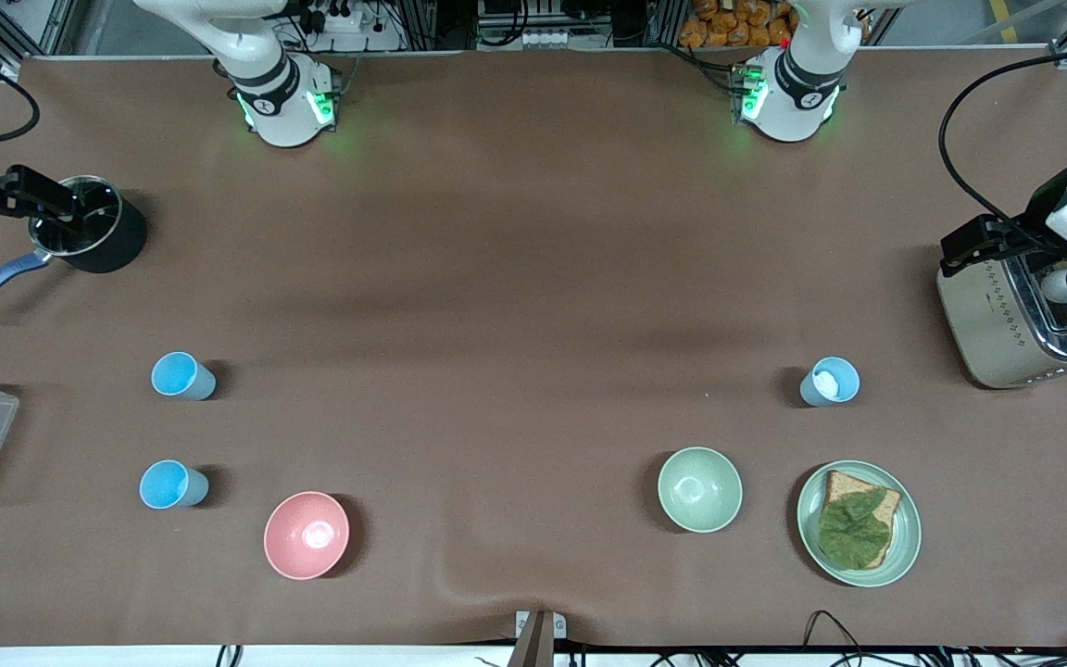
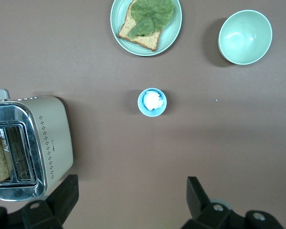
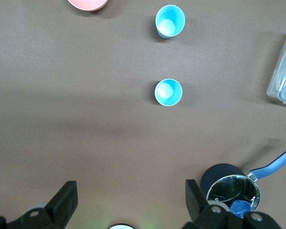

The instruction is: Stack blue cups with both arms

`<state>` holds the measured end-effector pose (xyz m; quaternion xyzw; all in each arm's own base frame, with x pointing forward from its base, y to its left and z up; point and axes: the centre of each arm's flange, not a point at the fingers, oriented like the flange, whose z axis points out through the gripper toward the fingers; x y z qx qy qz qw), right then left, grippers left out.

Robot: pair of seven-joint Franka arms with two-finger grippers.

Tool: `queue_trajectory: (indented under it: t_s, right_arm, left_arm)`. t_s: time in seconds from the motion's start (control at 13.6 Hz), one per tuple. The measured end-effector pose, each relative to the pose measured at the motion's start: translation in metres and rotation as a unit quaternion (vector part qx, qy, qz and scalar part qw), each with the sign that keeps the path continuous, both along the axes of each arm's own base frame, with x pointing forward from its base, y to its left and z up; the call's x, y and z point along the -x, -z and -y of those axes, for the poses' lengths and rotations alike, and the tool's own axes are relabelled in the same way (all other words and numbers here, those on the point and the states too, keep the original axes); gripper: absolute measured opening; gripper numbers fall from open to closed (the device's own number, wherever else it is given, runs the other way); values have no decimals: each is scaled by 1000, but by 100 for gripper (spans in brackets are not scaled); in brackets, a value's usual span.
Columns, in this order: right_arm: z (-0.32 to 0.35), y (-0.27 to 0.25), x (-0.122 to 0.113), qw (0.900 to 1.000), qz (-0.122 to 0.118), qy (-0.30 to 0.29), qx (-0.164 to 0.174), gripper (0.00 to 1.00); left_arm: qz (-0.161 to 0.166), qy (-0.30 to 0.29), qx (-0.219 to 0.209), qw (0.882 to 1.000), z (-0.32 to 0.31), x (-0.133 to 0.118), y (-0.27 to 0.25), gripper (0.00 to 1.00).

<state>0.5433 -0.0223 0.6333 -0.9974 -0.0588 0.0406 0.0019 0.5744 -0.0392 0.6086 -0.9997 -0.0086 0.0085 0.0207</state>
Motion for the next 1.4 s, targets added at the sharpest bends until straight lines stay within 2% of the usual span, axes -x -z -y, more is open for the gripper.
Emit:
queue_trajectory:
  t_s: [0.44,0.66,0.81,1.03,1.18,1.4]
  right_arm:
    - [0,-3,0,1000,3,0,0,100]
    - [-2,6,-4,1000,-9,-2,0,100]
    - [-2,47,-20,999,-49,-3,-2,100]
    - [2,114,-47,995,-104,1,-3,100]
    - [8,138,-55,992,-124,6,-3,100]
    - [56,182,-65,988,-144,47,-17,100]
  left_arm:
    - [-5,1,0,1000,-3,-3,6,100]
    - [-41,43,4,998,-7,-23,50,100]
    - [-58,36,7,998,-23,-44,101,100]
    - [-44,24,12,999,-46,-56,178,100]
    - [-29,26,13,999,-45,-56,213,100]
    - [-19,30,16,999,-42,-49,264,100]
